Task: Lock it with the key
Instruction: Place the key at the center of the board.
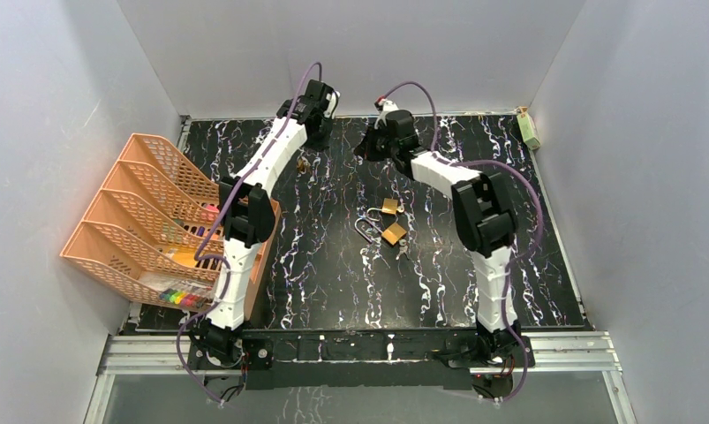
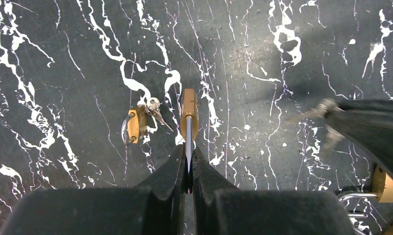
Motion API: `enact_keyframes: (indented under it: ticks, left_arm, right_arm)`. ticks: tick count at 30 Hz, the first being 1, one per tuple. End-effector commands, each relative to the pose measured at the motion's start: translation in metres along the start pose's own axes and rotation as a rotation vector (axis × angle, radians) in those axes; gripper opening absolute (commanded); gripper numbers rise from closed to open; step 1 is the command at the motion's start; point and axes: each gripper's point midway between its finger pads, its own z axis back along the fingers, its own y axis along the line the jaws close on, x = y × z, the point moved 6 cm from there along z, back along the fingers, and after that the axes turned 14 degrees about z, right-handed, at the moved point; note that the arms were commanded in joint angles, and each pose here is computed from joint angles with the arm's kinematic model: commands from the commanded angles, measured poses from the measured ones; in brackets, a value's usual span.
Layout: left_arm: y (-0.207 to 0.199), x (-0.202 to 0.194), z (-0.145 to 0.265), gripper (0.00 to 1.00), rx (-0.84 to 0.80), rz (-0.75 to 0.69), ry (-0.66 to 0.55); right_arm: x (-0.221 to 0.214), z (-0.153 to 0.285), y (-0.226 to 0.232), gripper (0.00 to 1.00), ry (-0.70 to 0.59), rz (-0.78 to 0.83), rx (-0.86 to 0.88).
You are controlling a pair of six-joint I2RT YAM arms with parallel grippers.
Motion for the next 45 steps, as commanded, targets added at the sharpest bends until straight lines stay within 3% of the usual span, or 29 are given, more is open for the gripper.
enact_keyframes:
  ticks: [1, 11, 18, 26, 28, 31, 35, 40, 45]
  left_arm:
    - [-0.003, -0.003, 0.014, 0.0, 0.005, -0.041, 0.055]
    - [-0.003, -0.025, -0.022, 0.0, 0.03, -0.039, 0.14]
    - [0.0, -0.041, -0.04, 0.0, 0.056, -0.047, 0.195]
    - [0.001, -0.037, -0.047, 0.0, 0.076, -0.037, 0.175]
    - [0.002, -0.038, -0.049, 0.08, 0.083, -0.038, 0.177]
    - [0.001, -0.035, -0.048, 0.25, 0.083, -0.036, 0.162]
    - [0.002, -0.03, -0.046, 0.38, 0.087, -0.03, 0.139]
    - [0.002, -0.018, -0.036, 0.44, 0.086, -0.02, 0.088]
    - [0.0, 0.007, -0.006, 0.52, 0.059, 0.009, -0.013]
  right_arm:
    - [0.027, -0.032, 0.011, 0.0, -0.077, 0.022, 0.029]
    - [0.007, -0.079, 0.021, 0.0, -0.094, 0.026, 0.07]
    - [-0.013, -0.087, 0.021, 0.0, -0.079, -0.005, 0.074]
    - [-0.025, -0.088, 0.02, 0.0, -0.063, -0.037, 0.06]
    - [-0.028, -0.088, 0.018, 0.0, -0.058, -0.047, 0.048]
    - [-0.032, -0.088, 0.017, 0.1, -0.047, -0.057, 0.044]
    - [-0.038, -0.088, 0.018, 0.27, -0.031, -0.069, 0.054]
    - [-0.035, -0.083, 0.013, 0.44, -0.032, -0.058, 0.026]
    - [-0.023, -0.064, 0.0, 0.53, -0.044, -0.044, -0.024]
